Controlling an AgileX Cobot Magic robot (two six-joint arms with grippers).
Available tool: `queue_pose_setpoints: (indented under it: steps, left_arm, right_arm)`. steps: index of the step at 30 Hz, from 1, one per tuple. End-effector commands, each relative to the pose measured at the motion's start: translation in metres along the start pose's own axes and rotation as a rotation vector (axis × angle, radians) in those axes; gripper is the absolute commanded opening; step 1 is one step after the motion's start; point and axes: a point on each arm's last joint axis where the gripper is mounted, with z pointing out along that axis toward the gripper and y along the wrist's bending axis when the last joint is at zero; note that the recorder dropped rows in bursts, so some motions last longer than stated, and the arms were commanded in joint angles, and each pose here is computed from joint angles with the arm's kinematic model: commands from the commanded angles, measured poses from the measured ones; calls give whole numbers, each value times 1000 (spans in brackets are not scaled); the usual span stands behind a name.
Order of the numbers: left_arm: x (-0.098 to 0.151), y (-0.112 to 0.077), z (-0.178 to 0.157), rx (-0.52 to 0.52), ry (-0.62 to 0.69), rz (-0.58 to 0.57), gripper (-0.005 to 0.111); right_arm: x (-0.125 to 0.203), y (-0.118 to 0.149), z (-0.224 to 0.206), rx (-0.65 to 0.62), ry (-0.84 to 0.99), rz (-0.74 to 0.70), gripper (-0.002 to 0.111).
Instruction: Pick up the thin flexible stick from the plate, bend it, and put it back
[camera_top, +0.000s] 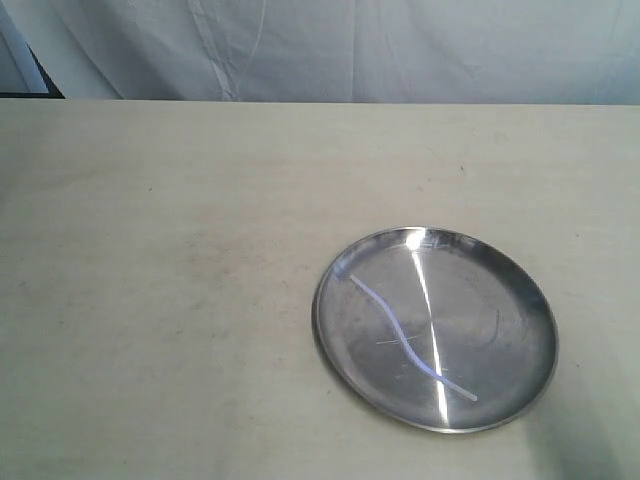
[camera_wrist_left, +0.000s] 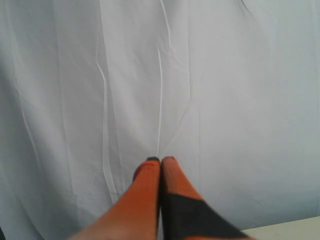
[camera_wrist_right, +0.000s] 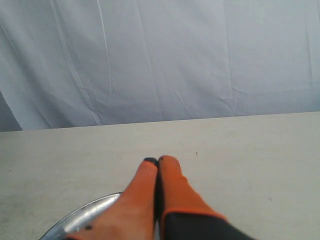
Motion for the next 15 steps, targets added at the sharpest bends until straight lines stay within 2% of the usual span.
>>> queue_pose_setpoints:
  steps: [1, 5, 6, 8, 10, 12, 15]
  left_arm:
    - [0, 1, -2, -4, 0, -13, 0]
    - [-1, 1, -2, -8, -1, -18, 0]
    - [0, 1, -3, 1, 11, -87, 0]
    - [4, 2, -4, -16, 59, -297, 0]
    - [12, 9, -5, -103, 125, -499, 0]
    - [24, 18, -7, -232, 190, -700, 0]
    - [53, 29, -16, -366, 241, -925, 0]
  right_arm:
    - [0, 0, 0, 5, -3, -1, 0]
    - [0, 0, 0, 4, -3, 6, 0]
    - [0, 0, 0, 4, -3, 6, 0]
    - [0, 0, 0, 4, -3, 6, 0]
    - [0, 0, 0, 4, -5, 6, 0]
    - [0, 0, 0, 4, -5, 6, 0]
    - [0, 0, 0, 4, -5, 6, 0]
